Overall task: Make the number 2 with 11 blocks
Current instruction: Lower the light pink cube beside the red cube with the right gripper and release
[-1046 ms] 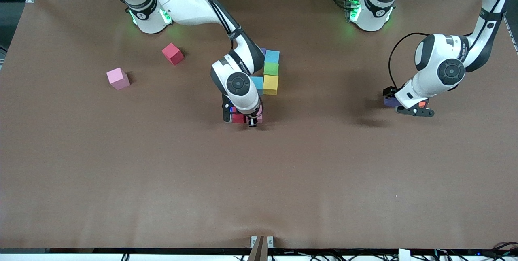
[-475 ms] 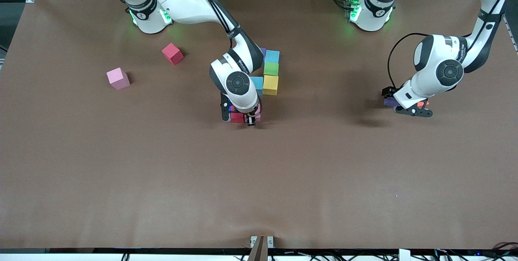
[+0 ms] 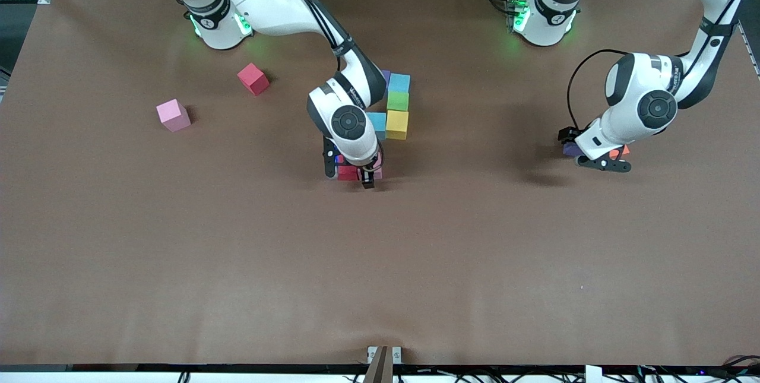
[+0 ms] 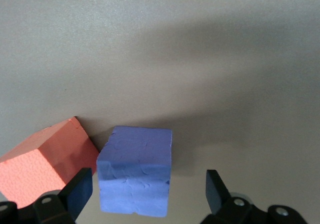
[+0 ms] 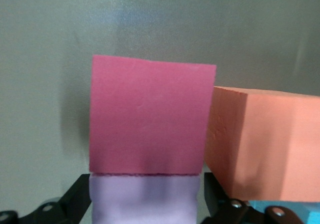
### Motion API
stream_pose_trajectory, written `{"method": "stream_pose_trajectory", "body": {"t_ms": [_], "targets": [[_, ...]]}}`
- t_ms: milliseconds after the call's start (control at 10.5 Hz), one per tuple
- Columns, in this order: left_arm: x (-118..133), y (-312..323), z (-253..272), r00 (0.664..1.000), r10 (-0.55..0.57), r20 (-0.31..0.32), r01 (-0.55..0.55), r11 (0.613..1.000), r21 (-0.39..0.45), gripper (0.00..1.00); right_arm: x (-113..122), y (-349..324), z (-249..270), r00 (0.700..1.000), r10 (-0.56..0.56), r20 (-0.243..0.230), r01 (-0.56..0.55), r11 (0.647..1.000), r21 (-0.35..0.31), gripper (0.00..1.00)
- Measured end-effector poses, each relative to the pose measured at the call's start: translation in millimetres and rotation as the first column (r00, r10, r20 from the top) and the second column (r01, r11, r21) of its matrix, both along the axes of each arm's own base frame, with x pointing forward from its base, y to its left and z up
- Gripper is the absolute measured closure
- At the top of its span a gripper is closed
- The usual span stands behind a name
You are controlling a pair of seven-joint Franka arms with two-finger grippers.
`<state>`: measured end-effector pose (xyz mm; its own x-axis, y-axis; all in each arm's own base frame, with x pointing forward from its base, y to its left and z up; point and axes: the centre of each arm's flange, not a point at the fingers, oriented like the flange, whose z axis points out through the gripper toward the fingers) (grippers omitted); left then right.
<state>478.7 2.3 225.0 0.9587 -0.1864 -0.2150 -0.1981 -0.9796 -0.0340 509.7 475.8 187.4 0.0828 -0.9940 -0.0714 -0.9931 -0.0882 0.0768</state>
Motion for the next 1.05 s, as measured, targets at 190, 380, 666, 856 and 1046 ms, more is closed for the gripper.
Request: {"method": "stream_pose_trajectory", "body": {"t_ms": [190,380,666,856,1046], "targets": [[0,1,-1,1.000,-0.009,-0.001,0.009,1.000,-0.001,0.00,0,0,1,1.000,0.000,0.001,0.000,1.000,0.002,0.00],[0,2,-1,1.000,-0.017,0.001,0.017,1.000,0.005,0.00,1,2,6,1.000,-0.004,0.006,0.004,1.000,0.007,0.00],[0,8,-1,1.000,-0.013,0.001,0.013,1.000,0.010,0.00,2,7,16,1.000,-0.014,0.007,0.014,1.000,0.013,0.00],[1,11,-1,1.000,-0.022,0.003,0.022,1.000,0.019,0.00,0,9,25,1.000,-0.009,-0.016,0.009,1.000,0.004,0.00],[1,14,0,1.000,-0.015,0.003,0.015,1.000,0.019,0.00,0,11,41,1.000,-0.004,-0.030,0.004,1.000,0.003,0.00]]}}
